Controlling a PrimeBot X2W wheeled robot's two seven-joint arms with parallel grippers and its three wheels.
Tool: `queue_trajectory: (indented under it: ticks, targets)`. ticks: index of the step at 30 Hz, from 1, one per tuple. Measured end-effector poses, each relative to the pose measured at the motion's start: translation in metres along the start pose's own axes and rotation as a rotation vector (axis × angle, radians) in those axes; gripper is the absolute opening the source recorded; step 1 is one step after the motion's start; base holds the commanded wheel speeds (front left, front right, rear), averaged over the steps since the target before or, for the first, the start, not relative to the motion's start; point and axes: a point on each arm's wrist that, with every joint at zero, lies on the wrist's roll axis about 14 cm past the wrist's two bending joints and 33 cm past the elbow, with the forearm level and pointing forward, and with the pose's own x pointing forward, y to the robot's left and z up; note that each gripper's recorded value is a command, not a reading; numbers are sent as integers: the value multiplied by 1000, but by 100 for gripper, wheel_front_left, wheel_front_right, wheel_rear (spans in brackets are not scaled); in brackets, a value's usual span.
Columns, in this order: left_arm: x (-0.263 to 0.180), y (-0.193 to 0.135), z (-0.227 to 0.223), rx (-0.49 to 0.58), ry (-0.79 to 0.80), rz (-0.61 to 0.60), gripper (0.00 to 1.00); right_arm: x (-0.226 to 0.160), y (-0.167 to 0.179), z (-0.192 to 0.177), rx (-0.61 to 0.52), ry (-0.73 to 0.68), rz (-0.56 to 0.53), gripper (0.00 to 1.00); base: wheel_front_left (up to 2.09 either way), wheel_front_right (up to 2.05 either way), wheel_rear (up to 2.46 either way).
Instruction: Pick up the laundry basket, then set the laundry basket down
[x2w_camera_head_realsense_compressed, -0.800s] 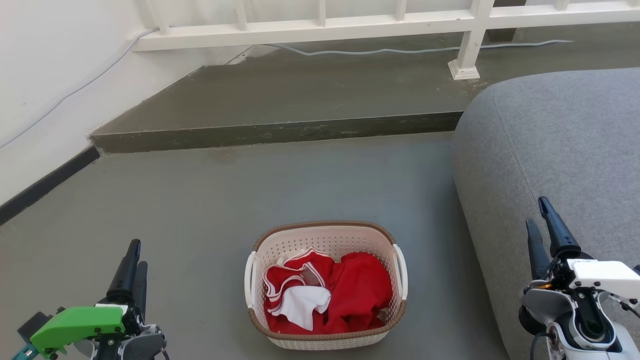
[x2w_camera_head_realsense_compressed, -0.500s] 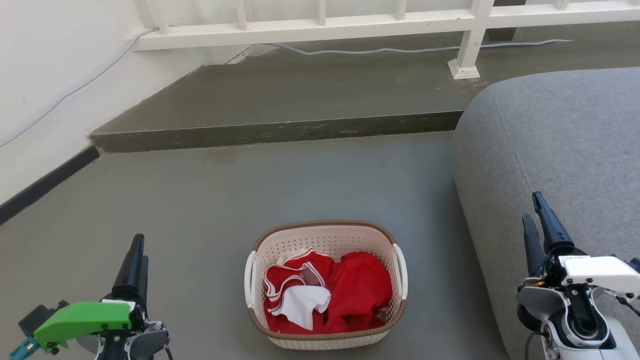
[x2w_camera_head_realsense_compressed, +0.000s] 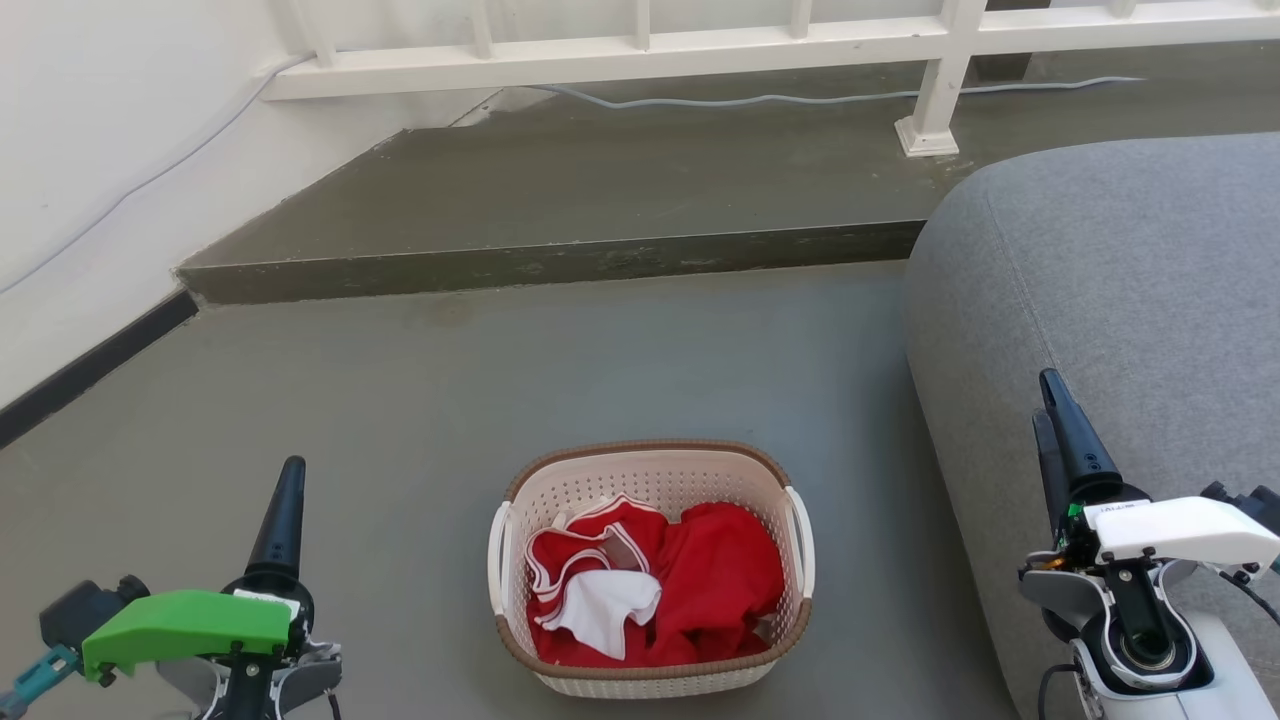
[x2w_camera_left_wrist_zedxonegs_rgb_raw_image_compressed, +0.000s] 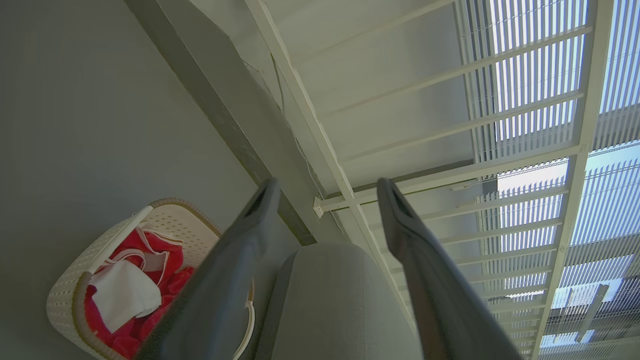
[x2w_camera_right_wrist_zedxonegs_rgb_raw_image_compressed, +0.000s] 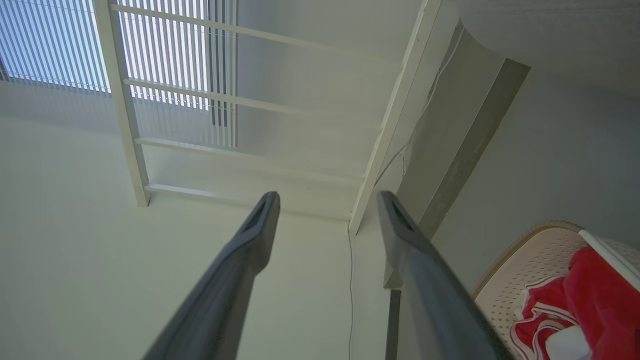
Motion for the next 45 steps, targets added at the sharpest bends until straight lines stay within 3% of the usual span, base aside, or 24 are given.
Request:
queue_trajectory:
  ticks: [19, 45]
  targets:
    - [2, -11, 0, 386, 9, -52, 100, 4, 20, -15, -221, 32, 77, 100, 0, 0, 0]
    - [4, -33, -10, 837, -27, -139, 100, 5, 37, -16, -702, 0, 172, 100, 0, 0, 0]
